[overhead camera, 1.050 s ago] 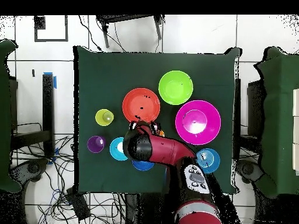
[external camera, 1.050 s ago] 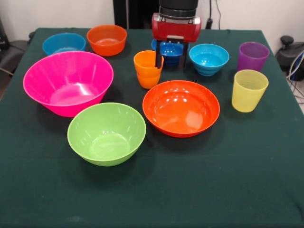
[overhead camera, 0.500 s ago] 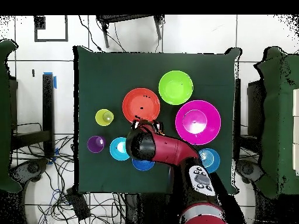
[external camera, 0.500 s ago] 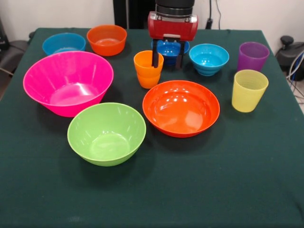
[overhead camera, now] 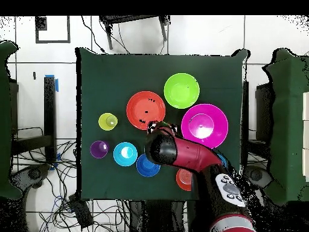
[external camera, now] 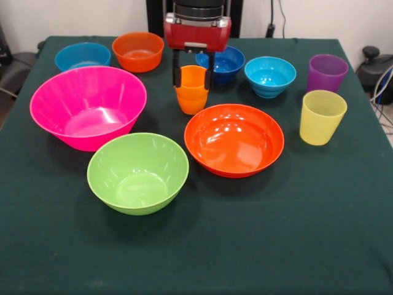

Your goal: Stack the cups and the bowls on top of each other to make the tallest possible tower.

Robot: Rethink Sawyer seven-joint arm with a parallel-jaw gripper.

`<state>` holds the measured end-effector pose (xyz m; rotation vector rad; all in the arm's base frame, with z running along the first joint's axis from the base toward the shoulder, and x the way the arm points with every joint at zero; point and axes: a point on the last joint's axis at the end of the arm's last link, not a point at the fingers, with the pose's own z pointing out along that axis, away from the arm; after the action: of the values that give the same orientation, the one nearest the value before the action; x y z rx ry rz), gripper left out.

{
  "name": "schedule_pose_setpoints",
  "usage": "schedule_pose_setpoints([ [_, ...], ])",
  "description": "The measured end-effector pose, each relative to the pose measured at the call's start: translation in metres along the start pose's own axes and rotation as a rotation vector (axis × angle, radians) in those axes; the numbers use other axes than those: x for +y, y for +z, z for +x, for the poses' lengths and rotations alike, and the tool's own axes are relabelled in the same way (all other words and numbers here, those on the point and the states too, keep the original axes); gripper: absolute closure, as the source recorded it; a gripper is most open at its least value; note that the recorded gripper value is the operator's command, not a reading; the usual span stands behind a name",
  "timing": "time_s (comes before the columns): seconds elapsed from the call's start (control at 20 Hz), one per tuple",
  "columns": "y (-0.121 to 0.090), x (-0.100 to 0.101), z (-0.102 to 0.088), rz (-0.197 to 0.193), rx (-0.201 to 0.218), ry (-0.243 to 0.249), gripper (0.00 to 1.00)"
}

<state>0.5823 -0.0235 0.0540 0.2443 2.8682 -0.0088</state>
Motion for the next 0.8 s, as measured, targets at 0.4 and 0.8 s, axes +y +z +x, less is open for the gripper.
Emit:
schedule_pose_setpoints([
  [0.4,0.013,-0.010,0.004,-0.010,0.014,0.001,0.00],
  [0.8,0.040,-0.005,0.015,-0.046,0.042,-0.021,0.00],
])
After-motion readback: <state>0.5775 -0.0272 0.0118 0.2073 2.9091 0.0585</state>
